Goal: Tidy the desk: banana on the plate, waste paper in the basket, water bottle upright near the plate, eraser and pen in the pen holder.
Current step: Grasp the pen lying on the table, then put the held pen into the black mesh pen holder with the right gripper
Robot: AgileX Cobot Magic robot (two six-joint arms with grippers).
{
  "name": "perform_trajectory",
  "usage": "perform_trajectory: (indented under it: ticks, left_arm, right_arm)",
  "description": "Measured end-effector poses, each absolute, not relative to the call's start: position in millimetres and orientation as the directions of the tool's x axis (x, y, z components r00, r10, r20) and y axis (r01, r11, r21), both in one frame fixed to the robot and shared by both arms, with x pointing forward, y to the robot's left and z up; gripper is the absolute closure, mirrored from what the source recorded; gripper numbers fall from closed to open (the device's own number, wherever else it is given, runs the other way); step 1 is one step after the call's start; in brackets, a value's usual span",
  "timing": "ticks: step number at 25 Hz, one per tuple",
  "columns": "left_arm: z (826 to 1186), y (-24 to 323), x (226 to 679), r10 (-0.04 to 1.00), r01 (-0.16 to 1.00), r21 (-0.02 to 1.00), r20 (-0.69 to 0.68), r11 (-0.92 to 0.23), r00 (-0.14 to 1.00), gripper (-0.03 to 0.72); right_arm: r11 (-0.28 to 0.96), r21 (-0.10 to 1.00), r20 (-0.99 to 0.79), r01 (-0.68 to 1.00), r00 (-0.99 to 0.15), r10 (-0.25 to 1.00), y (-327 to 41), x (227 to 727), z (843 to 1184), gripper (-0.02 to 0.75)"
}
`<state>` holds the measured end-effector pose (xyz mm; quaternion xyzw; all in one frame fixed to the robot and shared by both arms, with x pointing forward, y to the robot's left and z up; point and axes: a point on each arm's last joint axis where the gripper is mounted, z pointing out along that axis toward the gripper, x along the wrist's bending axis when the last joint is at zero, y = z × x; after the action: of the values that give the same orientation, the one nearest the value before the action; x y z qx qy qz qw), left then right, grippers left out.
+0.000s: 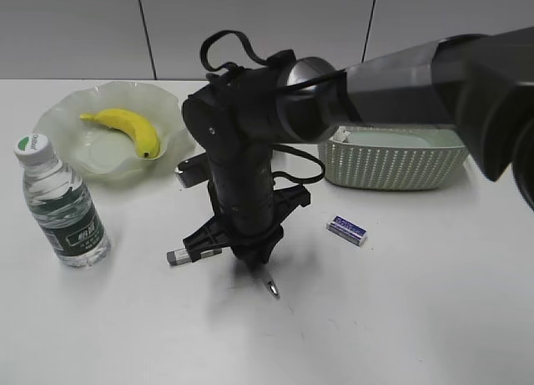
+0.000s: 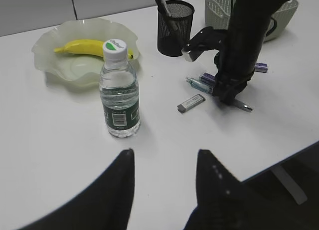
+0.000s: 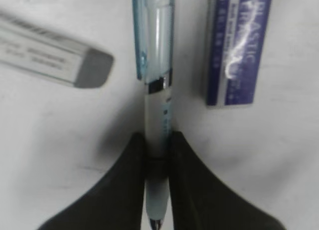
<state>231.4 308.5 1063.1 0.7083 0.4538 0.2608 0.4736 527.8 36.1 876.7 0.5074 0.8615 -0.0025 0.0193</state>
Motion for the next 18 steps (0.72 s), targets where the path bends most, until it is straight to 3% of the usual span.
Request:
perform_trajectory:
  ticks: [5,11,13,18]
  left_arm:
    - [1063.1,308.5,231.4,0.89,0.395,0.908,-0.06,-0.14,0.452,0.381]
    - [1063.1,308.5,231.4,0.89,0.395,0.908,-0.06,-0.14,0.452,0.382]
    - [1063.1,308.5,231.4,0.89,0.395,0.908,-0.06,-0.14,0.452,0.384]
    - [1063.1,308.5,231.4,0.89,0.395,0.908,-0.06,-0.14,0.452,0.385]
  right_arm:
    - [0.49,0.123,-0.043,0.863,-0.489,0.871,35.7,532.7,927.2,0.624]
    - [0.433,0.483,-0.033,0.761,-0.478,0.878,34.2,545.6,1004.1,0.624]
    - [0.421,0.609,-0.084,0.672,-0.473,0.877,34.3,555.7,1018.6,0.624]
    - [0.375,0.801,-0.159,0.466,-0.439,0.884,35.7,582.8,1029.4,0.624]
